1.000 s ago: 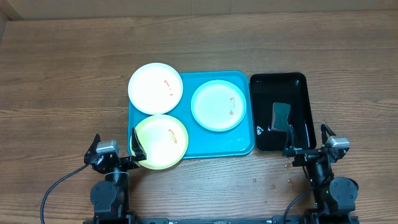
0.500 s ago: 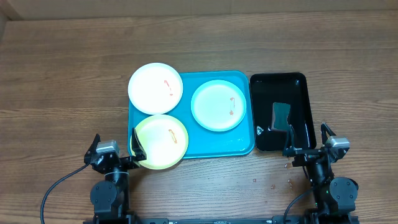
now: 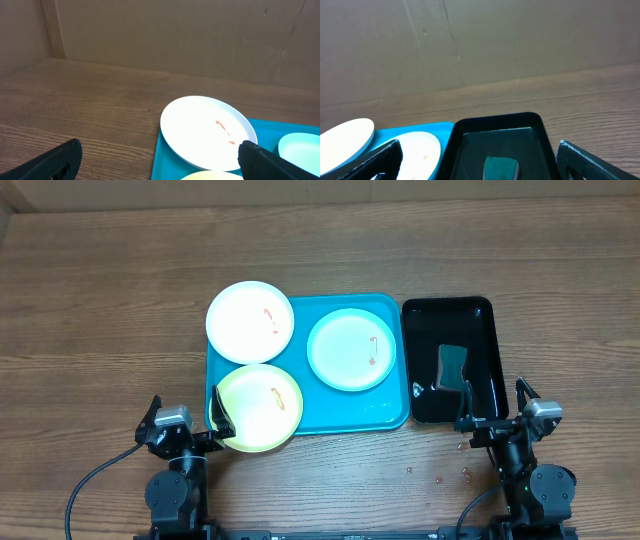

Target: Clean dirty plates on tray and stack at the side

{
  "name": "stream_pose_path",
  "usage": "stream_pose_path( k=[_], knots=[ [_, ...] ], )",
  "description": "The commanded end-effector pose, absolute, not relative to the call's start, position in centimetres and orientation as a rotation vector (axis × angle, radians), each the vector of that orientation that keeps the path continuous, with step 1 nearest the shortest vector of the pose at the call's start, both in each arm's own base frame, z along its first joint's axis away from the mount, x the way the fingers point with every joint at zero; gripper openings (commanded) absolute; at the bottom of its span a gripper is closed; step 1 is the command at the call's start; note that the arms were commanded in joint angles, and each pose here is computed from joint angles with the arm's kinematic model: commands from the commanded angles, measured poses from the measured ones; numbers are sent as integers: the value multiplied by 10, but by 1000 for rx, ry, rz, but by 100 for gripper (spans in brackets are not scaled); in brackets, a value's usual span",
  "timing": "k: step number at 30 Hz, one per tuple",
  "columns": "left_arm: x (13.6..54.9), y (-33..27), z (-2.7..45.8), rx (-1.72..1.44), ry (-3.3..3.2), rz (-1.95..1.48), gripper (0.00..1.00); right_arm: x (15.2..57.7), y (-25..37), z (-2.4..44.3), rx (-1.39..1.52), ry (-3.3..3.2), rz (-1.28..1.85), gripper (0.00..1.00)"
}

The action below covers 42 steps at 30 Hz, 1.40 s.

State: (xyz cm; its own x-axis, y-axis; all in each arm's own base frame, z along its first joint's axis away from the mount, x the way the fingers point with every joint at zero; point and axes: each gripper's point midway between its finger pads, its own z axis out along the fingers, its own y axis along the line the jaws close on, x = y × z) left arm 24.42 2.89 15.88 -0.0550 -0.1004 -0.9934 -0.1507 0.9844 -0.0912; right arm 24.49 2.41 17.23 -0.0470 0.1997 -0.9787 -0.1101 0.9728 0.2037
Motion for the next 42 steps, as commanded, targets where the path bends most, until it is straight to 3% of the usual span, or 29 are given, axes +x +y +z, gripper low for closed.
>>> stream_pose_path(
  k=[1,31,42],
  knots=[
    [244,33,158,-215,1624,53,100,245,22,170,76,1597,239,100],
    [246,18,166,-187,1597,-57,100,245,28,171,58,1597,280,100],
    [236,-16,224,-67,1491,-256,100,236,54,192,-9,1566,457,100]
  ],
)
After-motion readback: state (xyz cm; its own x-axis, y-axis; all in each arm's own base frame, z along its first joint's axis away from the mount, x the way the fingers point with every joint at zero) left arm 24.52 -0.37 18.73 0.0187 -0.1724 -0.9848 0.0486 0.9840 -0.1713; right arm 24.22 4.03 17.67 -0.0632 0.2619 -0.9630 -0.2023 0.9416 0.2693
